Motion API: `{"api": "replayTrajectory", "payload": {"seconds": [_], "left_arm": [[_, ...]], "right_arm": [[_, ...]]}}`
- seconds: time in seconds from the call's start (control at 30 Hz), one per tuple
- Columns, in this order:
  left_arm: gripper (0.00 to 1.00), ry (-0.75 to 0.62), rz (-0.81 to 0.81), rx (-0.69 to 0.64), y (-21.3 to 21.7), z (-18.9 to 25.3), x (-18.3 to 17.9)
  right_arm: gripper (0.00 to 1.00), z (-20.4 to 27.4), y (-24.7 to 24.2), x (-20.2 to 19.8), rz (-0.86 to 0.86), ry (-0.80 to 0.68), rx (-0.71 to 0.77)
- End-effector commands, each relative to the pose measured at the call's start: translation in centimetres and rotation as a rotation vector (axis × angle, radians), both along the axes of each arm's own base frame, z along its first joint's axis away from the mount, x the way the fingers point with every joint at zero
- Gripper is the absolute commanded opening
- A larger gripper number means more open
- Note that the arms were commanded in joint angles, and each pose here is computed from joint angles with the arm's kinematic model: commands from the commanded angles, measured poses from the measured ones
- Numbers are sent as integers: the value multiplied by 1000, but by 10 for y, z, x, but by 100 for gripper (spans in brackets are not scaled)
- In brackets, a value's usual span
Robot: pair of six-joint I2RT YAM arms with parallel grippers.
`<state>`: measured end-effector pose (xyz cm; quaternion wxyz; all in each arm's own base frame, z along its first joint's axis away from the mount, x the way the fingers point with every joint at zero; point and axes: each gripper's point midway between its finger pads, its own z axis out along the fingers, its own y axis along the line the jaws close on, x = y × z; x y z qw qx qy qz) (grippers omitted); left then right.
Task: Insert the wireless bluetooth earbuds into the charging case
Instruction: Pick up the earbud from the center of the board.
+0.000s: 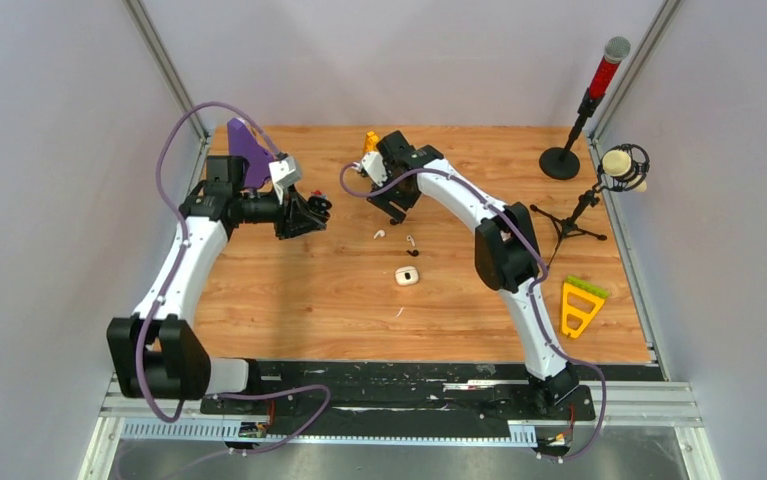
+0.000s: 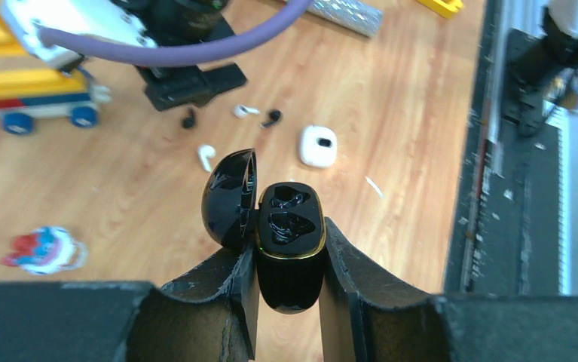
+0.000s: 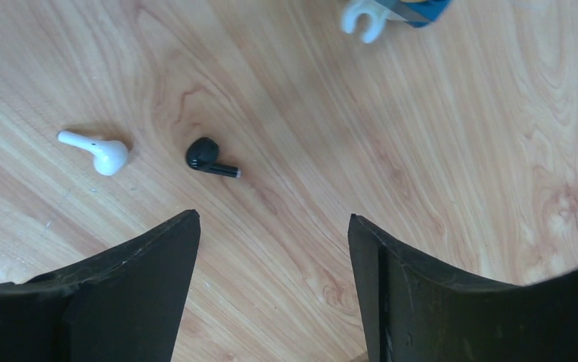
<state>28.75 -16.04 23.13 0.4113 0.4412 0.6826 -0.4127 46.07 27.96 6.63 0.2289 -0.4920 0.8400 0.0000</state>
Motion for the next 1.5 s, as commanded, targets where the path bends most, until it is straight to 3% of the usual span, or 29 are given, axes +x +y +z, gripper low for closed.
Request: {"api": "replayTrajectory", "payload": {"seconds": [0.0, 0.33, 0.53, 0.57, 0.6, 0.63, 0.67, 0.7, 0.73, 0.77, 0.8, 0.83, 0.87, 1.23, 1.43, 1.47], "left_arm": [[8, -231, 157, -130, -4, 65, 33], [9, -279, 69, -297, -17, 73, -1], [11, -233, -63, -279, -22, 59, -29], [12, -288, -97, -263, -22, 62, -30], [13, -174, -127, -264, -22, 51, -43], [13, -294, -168, -239, -22, 59, -39], [13, -151, -166, -236, -21, 45, -55], [13, -285, -204, -213, -21, 53, -49], [13, -182, -201, -213, -20, 46, -62], [13, -255, -228, -205, -20, 50, -57], [13, -195, -229, -209, -20, 47, -66], [13, -245, -248, -206, -20, 48, -61], [13, -197, -249, -208, -20, 46, -67], [12, -192, -269, -195, -21, 37, -59], [12, -227, -247, -177, -21, 36, -52], [12, -173, -229, -180, -21, 33, -56]], "right_arm": [[74, 60, -12, 26, -141, -124, 75], [74, 59, 4, 22, -131, -78, 137], [71, 27, 30, 13, -72, -22, 132], [70, 21, 35, 9, -63, -12, 127], [69, 14, 38, 7, -58, 1, 124], [68, 8, 41, 4, -53, 15, 122], [67, 3, 43, 2, -52, 28, 122], [66, -2, 45, 0, -54, 40, 124], [65, -6, 47, -3, -53, 55, 127], [64, -9, 48, -4, -51, 66, 129], [63, -12, 48, -6, -50, 75, 129], [62, -12, 49, -7, -49, 80, 131], [60, -14, 48, -8, -48, 85, 128], [60, -10, 42, -4, -68, 68, 115], [60, 26, 38, 19, -132, 7, 260], [60, 31, 36, 23, -136, -18, 269]]}}
